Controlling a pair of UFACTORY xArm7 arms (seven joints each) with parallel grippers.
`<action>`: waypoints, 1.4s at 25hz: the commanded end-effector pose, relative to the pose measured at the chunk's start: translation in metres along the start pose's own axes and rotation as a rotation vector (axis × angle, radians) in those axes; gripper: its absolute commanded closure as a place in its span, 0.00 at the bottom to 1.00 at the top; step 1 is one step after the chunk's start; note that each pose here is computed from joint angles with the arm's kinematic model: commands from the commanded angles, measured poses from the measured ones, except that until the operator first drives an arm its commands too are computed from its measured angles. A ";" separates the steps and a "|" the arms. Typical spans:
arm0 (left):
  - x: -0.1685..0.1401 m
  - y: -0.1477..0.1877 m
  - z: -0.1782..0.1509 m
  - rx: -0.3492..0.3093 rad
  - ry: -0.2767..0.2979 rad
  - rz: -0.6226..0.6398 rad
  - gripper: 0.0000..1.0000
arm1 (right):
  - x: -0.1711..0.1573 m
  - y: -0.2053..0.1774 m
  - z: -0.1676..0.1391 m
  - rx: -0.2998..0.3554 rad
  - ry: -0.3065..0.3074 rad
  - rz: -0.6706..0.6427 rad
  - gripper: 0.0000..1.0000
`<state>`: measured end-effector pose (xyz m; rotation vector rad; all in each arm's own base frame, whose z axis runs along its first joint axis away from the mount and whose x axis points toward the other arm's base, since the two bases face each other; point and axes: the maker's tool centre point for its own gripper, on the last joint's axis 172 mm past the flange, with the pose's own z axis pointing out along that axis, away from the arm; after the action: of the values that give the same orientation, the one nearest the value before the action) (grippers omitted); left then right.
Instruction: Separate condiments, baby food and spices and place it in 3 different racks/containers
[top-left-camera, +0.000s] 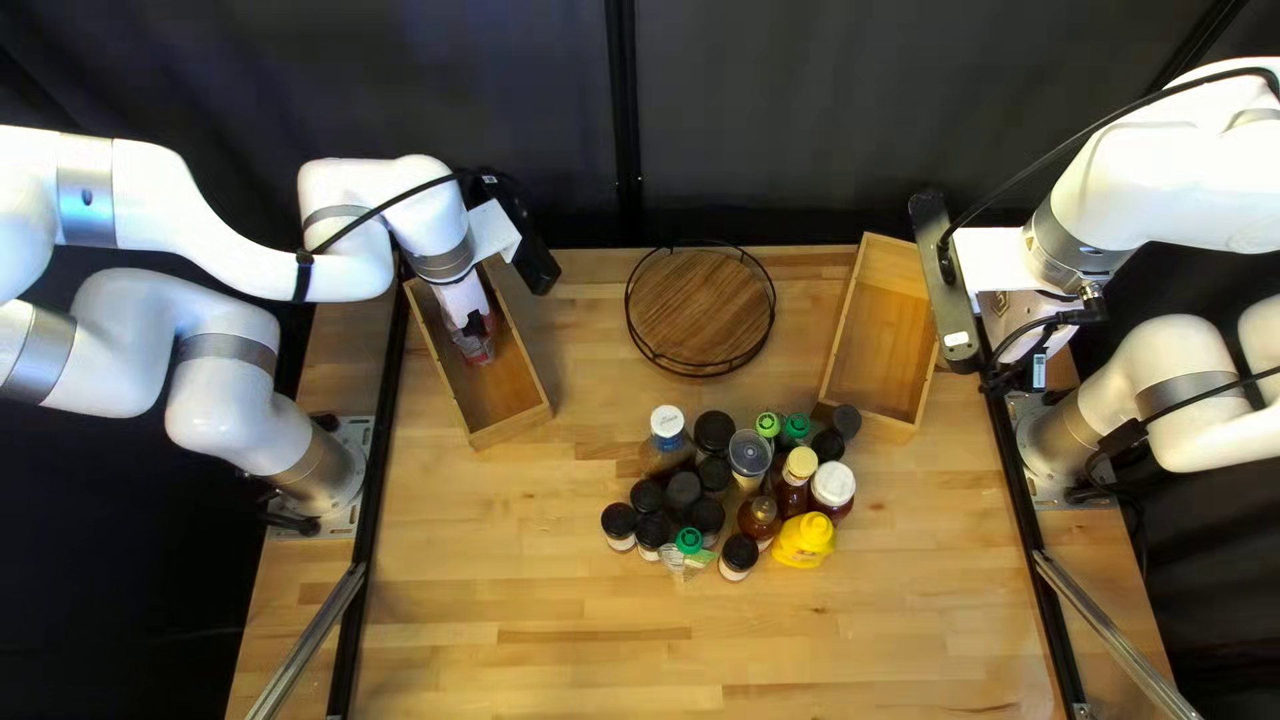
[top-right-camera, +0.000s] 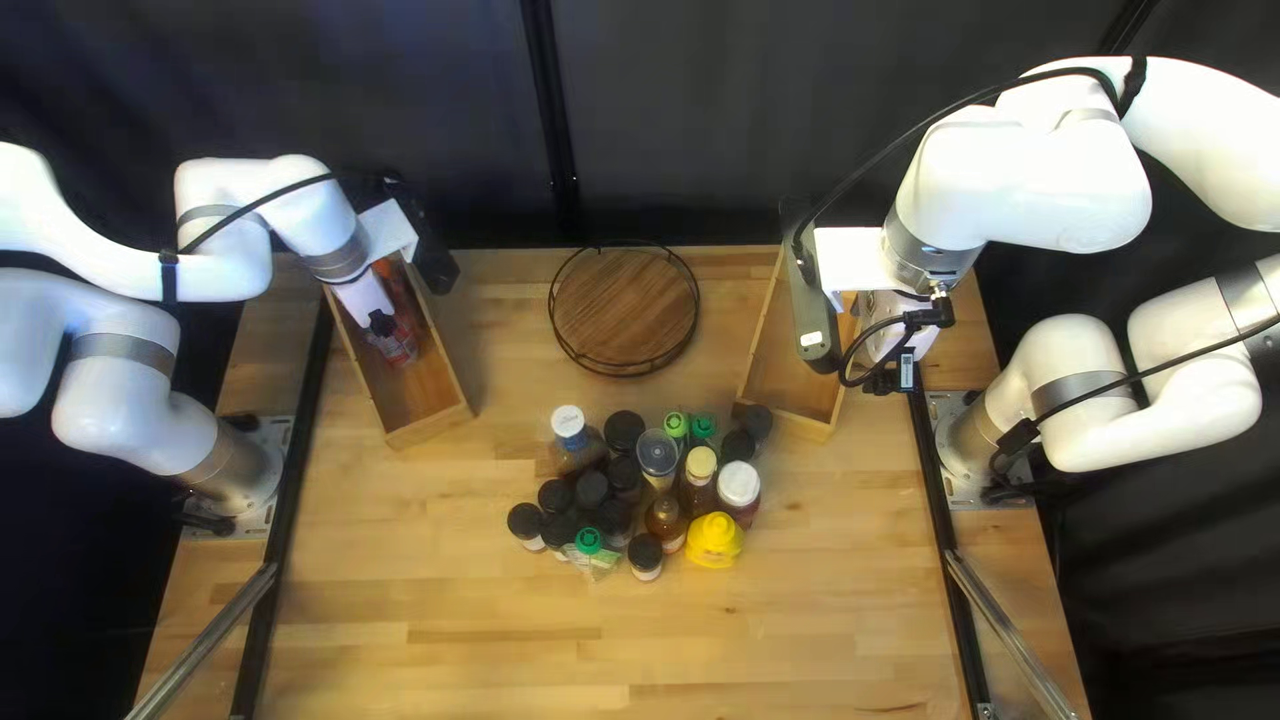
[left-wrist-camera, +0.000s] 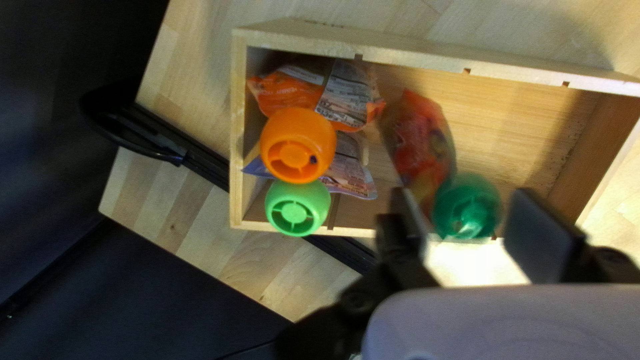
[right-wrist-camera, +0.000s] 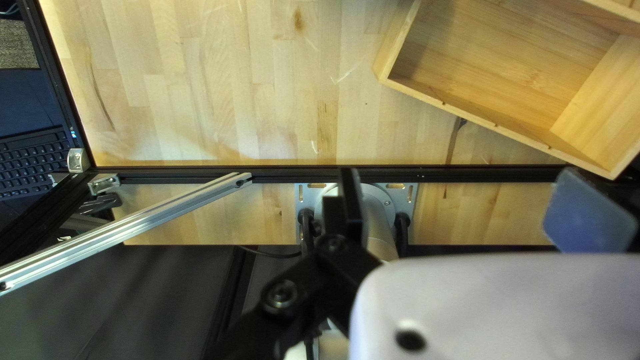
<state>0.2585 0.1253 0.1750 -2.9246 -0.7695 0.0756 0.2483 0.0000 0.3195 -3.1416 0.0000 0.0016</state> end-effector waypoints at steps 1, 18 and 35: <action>0.005 0.056 -0.033 -0.036 0.013 0.076 0.00 | 0.000 0.000 0.000 0.000 0.000 0.000 0.00; 0.080 0.218 -0.080 -0.136 0.138 0.354 0.00 | 0.000 0.000 0.000 0.000 0.000 0.000 0.00; 0.141 0.236 -0.052 -0.142 0.206 0.407 0.00 | 0.000 0.000 0.000 0.000 0.000 0.000 0.00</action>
<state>0.4974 -0.0151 0.1970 -3.1078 -0.1506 -0.2526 0.2483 0.0000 0.3195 -3.1416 0.0000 0.0016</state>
